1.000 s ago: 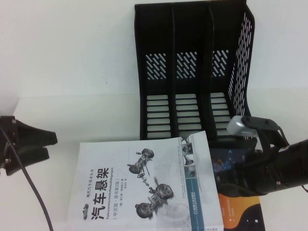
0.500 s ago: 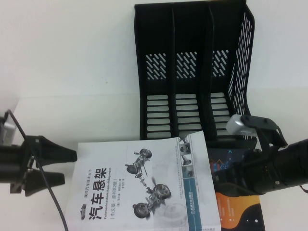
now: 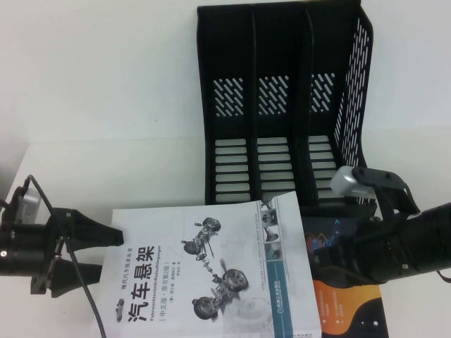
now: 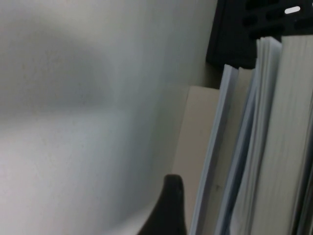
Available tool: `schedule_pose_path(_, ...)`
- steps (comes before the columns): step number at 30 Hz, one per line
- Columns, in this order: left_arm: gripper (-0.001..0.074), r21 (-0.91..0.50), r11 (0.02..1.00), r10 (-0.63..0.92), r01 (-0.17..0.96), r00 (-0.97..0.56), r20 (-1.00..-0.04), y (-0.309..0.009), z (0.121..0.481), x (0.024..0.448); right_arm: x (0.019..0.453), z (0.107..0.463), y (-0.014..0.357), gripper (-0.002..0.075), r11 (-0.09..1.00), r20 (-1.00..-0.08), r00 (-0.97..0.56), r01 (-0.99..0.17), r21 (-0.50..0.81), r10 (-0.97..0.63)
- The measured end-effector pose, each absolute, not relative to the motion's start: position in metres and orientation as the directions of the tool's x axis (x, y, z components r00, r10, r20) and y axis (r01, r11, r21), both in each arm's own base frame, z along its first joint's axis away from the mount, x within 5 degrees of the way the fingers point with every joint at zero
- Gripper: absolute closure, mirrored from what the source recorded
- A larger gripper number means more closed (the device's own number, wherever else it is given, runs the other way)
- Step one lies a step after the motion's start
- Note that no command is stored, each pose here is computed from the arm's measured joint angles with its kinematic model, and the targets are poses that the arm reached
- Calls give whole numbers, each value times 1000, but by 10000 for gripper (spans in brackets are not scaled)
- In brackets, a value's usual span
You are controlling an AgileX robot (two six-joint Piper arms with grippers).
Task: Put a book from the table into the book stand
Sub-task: Pick up the book with your left arm
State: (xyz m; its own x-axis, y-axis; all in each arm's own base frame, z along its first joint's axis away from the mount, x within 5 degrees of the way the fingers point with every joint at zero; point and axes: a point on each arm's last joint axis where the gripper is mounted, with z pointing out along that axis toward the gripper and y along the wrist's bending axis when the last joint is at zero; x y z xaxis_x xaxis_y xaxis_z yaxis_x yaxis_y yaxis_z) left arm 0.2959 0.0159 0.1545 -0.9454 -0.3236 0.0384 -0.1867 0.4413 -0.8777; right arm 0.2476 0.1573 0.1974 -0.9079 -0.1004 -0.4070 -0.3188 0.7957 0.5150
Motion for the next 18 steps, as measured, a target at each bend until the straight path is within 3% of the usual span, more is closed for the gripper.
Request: schedule_pose_path(18,90,-877,460,-202,-136,-978,45,-23,155,296,248,199,159,726,781,-412,-908,-310,543,-74)
